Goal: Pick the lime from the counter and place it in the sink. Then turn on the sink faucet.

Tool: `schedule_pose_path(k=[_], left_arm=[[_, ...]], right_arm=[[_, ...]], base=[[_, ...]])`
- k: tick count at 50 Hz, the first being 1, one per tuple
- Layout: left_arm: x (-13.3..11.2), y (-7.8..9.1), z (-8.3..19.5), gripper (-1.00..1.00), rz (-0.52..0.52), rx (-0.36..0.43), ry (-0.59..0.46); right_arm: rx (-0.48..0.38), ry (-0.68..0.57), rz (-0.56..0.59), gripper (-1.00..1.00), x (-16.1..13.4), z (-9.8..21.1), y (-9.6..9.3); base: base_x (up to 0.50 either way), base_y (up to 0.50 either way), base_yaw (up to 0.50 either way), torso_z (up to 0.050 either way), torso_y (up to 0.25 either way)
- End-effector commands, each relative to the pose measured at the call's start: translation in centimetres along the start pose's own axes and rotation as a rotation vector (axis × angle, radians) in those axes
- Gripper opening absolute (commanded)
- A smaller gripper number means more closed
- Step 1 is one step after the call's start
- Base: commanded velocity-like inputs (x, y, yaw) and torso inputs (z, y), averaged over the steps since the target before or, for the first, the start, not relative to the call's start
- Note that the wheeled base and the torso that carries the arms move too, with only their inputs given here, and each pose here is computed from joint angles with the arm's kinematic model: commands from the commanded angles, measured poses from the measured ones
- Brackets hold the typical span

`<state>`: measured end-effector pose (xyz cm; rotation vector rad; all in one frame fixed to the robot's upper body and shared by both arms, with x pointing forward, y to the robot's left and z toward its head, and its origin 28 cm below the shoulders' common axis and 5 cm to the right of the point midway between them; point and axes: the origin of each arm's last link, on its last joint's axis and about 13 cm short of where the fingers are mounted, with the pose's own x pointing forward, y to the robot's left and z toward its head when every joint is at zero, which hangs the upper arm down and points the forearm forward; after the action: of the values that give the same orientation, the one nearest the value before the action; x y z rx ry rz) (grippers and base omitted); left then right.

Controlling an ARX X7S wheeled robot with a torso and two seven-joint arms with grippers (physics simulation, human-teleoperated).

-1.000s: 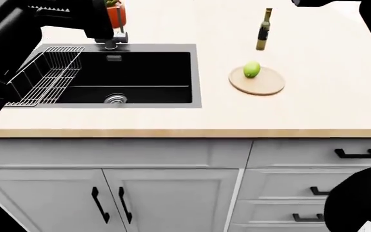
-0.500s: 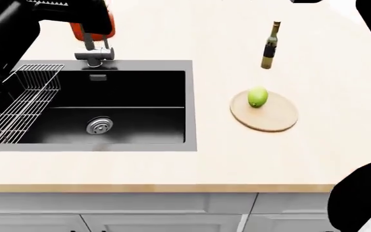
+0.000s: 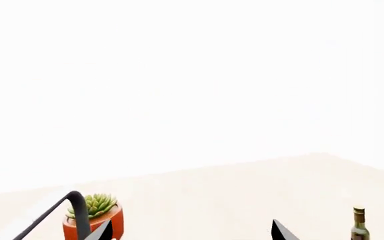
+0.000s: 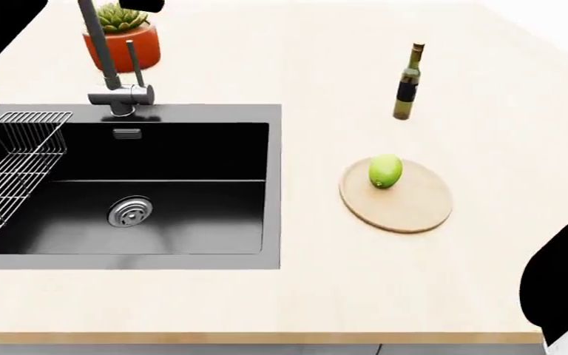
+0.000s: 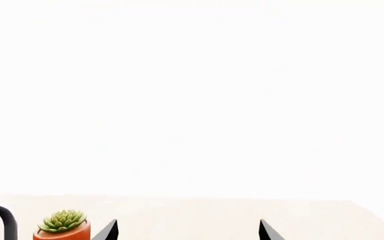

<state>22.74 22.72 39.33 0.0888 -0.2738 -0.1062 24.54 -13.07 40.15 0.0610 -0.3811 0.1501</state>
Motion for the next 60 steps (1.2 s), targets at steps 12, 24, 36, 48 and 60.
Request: schedule_pose_path(k=[12,24,36,48,60], left_arm=[[0.3,0.3,-0.7,1.0,0.017,-0.017,0.013],[0.3,0.2,-0.8,1.0,0.016,-0.016,0.01],[0.2,0.3,-0.9,1.0,0.018,-0.014,0.014],[0.1,0.7,-1.1,1.0,0.036,-0.015,0.017],[0.2,0.5,-1.3,1.0,0.027,-0.011,0.025]], right_arm=[[0.01,0.002,0.009,1.0,0.7,-0.4,0.0],[0.012,-0.004,0.012,1.0,0.6,-0.4,0.0],[0.015,0.0,0.012,1.0,0.6,-0.4,0.0],[0.016,-0.007,0.009,1.0,0.6,-0.2,-0.1],[0.005,-0.006,-0.001,1.0,0.8,-0.1,-0.2]], base=[[0.5,0.0,0.0,0.0,0.0],[0.5,0.0,0.0,0.0,0.001],[0.5,0.0,0.0,0.0,0.002],[0.33,0.0,0.0,0.0,0.0],[0.0,0.14,0.0,0.0,0.0]])
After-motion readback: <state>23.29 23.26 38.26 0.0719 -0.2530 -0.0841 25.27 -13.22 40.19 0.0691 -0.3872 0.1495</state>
